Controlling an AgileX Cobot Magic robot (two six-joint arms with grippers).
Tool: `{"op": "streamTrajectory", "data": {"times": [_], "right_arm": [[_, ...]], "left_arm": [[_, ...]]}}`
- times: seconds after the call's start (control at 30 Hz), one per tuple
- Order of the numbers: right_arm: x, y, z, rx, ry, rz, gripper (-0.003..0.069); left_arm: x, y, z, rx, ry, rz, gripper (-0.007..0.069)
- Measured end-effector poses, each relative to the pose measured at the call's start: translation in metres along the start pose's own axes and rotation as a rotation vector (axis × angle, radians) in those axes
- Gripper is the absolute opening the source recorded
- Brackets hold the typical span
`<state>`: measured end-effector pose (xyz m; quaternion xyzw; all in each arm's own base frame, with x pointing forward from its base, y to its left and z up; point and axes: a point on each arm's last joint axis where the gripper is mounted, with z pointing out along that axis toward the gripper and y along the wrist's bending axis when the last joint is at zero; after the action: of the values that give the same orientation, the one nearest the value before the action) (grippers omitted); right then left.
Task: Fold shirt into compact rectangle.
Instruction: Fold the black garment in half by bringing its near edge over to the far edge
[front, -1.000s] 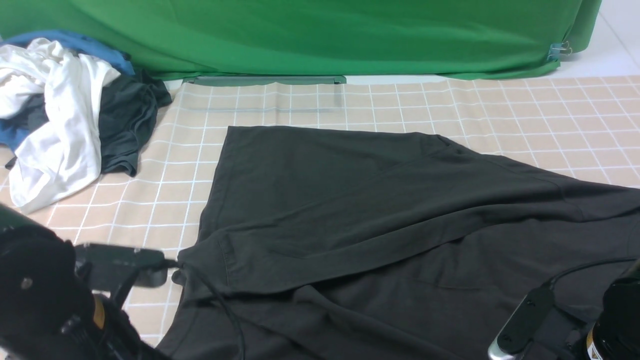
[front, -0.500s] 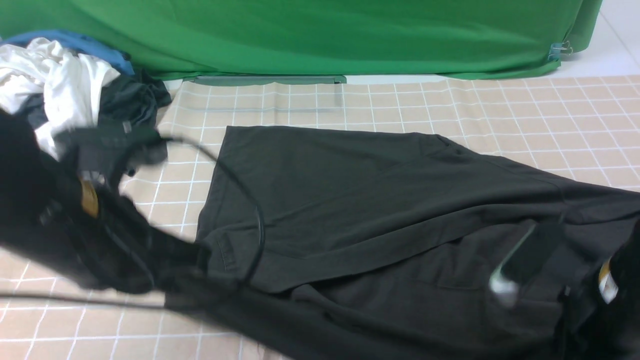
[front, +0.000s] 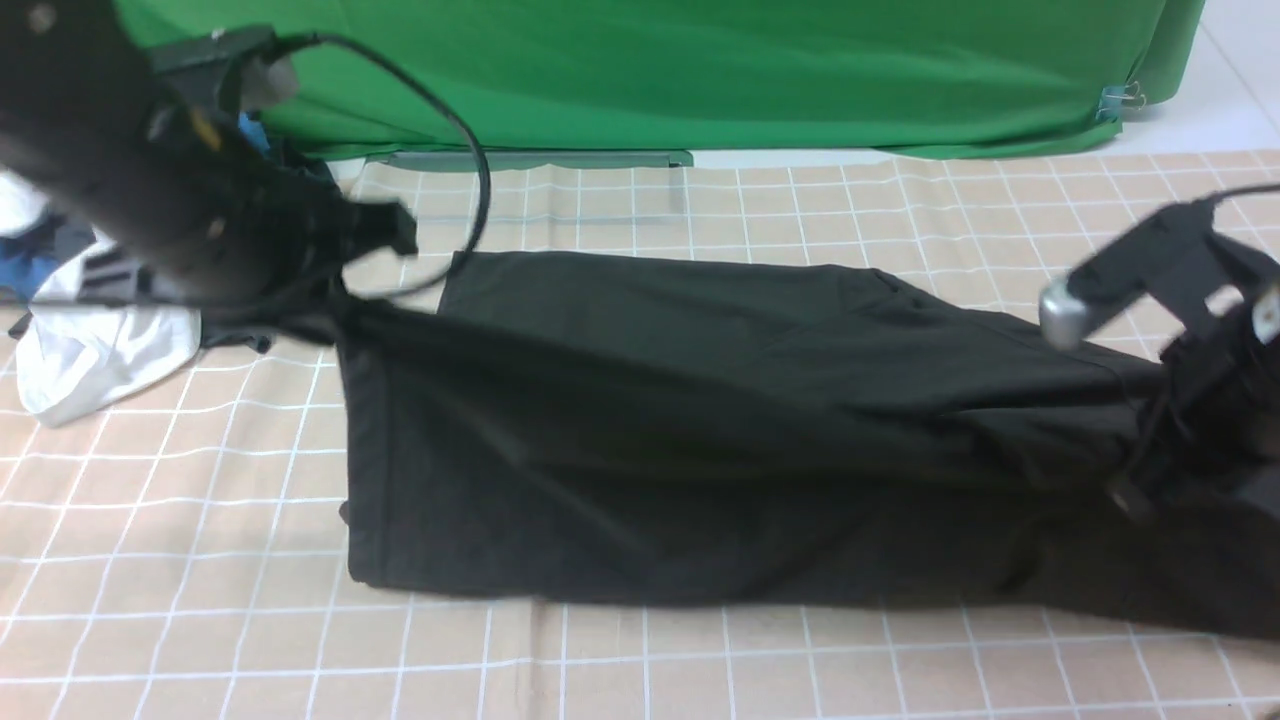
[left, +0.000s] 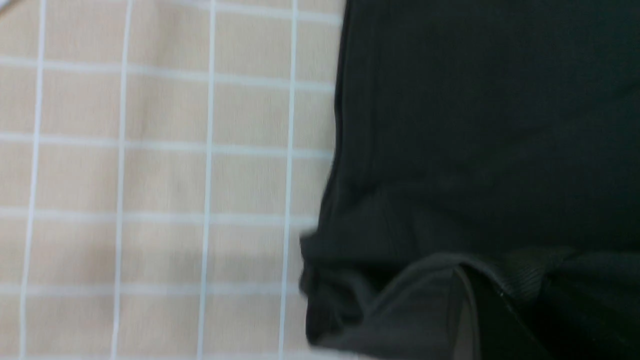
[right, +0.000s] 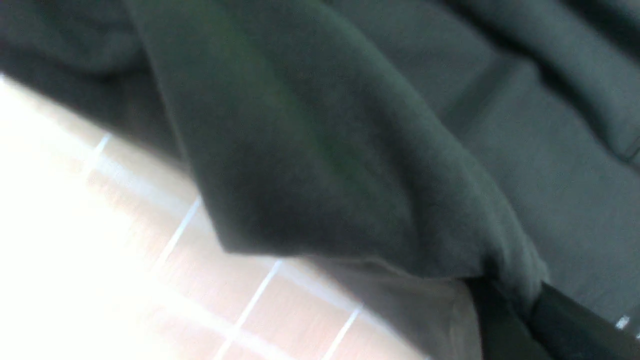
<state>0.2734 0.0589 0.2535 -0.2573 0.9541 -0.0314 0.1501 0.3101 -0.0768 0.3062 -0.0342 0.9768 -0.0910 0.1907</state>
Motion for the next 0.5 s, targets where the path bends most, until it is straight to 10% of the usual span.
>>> {"op": "streamTrajectory", "data": {"times": [0.5], "right_arm": [[-0.092, -0.064, 0.09, 0.024, 0.002, 0.098, 0.007]], "left_arm": [[-0.112, 0.016, 0.106, 0.011, 0.03, -0.099, 0.0019]]}}
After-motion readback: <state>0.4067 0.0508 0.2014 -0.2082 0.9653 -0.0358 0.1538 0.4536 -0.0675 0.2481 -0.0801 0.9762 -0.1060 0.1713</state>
